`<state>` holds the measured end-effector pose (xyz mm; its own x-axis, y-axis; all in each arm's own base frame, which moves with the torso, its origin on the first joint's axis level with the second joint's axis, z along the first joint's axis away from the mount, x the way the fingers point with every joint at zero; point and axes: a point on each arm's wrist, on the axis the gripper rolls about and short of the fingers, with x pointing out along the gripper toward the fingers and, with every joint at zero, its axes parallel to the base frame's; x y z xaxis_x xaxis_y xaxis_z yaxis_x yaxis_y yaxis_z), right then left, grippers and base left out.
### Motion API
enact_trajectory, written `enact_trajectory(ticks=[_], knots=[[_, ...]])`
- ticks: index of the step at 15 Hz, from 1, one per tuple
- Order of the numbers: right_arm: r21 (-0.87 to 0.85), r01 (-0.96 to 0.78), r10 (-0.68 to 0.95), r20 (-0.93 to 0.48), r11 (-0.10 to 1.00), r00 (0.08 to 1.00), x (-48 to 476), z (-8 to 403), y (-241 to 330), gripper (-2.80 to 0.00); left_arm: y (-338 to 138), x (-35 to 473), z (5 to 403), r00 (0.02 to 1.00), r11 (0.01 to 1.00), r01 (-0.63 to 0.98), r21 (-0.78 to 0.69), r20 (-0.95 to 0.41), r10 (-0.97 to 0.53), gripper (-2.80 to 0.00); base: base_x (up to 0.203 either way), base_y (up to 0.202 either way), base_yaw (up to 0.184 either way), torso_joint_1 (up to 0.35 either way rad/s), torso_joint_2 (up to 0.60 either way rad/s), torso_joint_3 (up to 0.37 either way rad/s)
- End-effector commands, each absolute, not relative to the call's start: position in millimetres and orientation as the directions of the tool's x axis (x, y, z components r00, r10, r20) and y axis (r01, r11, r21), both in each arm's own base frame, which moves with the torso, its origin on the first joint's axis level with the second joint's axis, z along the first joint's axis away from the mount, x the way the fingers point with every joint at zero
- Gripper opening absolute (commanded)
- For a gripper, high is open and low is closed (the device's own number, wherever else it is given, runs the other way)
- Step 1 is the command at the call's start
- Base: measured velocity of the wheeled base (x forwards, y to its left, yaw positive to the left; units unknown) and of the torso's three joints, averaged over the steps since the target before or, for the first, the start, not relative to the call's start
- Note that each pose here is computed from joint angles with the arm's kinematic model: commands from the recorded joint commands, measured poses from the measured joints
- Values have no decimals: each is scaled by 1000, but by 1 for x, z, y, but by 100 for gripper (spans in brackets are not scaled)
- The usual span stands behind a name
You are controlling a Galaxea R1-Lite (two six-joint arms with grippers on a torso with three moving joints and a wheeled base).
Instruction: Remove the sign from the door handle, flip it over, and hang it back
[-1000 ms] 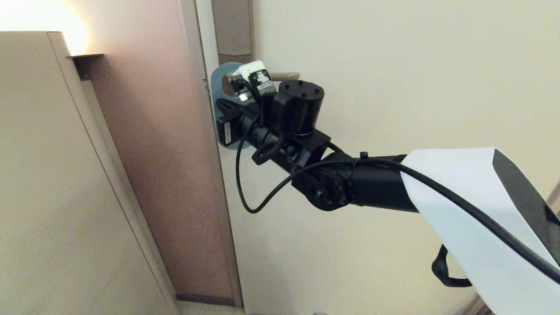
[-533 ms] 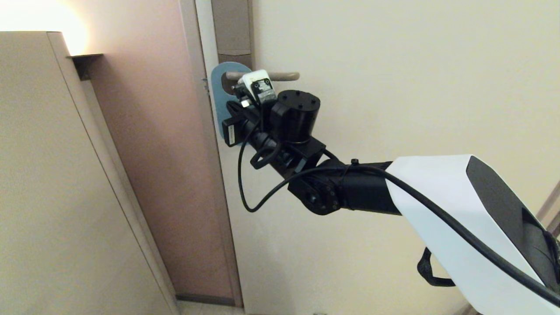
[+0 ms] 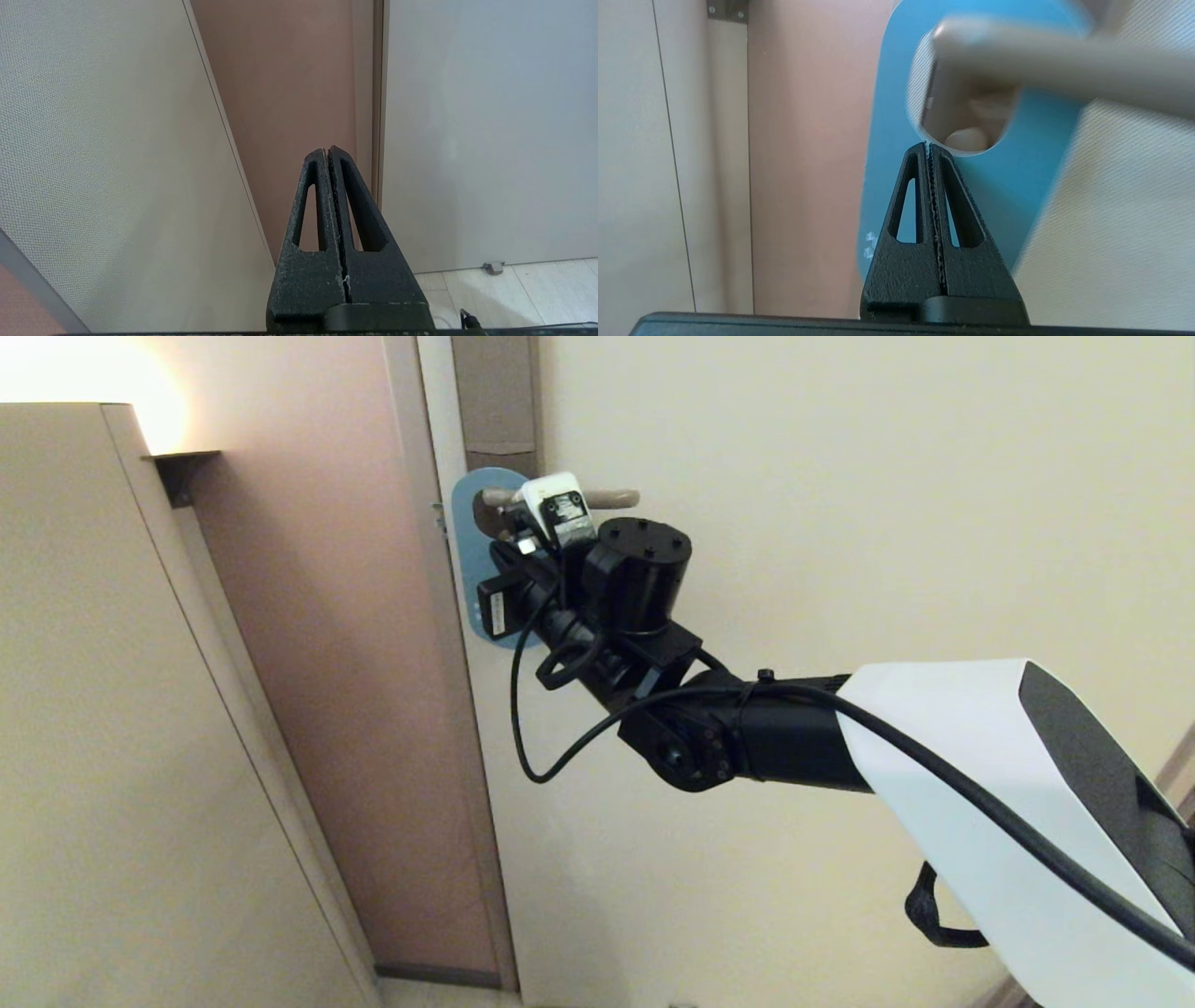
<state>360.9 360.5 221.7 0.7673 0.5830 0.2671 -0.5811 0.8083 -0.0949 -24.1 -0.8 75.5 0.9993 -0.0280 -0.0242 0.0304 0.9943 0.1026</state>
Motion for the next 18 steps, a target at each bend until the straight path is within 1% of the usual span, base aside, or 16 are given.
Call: enact_trajectory(ticks=[1, 6, 10, 12, 14, 16, 18], knots=[[-94, -580, 580, 280, 809, 765, 351, 239, 351, -280, -1, -24, 75, 999, 994, 30, 103, -26, -28, -280, 0, 0, 0, 0, 0, 0], [-122, -585, 598, 181, 802, 781, 328, 239, 325, -280, -1, -24, 75, 999, 994, 30, 103, -26, -28, -280, 0, 0, 0, 0, 0, 0], [-152, -570, 580, 31, 808, 814, 305, 228, 279, -280, -1, -24, 75, 999, 994, 31, 103, -27, -28, -280, 0, 0, 0, 0, 0, 0], [-164, -522, 516, -80, 837, 853, 295, 229, 232, -280, -1, -24, 75, 999, 994, 30, 103, -26, -28, -280, 0, 0, 0, 0, 0, 0], [-170, -412, 385, -173, 895, 907, 293, 230, 169, -280, -1, -24, 75, 999, 994, 30, 103, -26, -28, -280, 0, 0, 0, 0, 0, 0], [-164, -299, 264, -209, 940, 942, 285, 234, 117, -280, -1, -24, 75, 999, 994, 31, 103, -27, -28, -280, 0, 0, 0, 0, 0, 0], [-148, -207, 174, -210, 967, 962, 268, 237, 81, -280, -1, -24, 75, 999, 994, 30, 103, -26, -28, -280, 0, 0, 0, 0, 0, 0]])
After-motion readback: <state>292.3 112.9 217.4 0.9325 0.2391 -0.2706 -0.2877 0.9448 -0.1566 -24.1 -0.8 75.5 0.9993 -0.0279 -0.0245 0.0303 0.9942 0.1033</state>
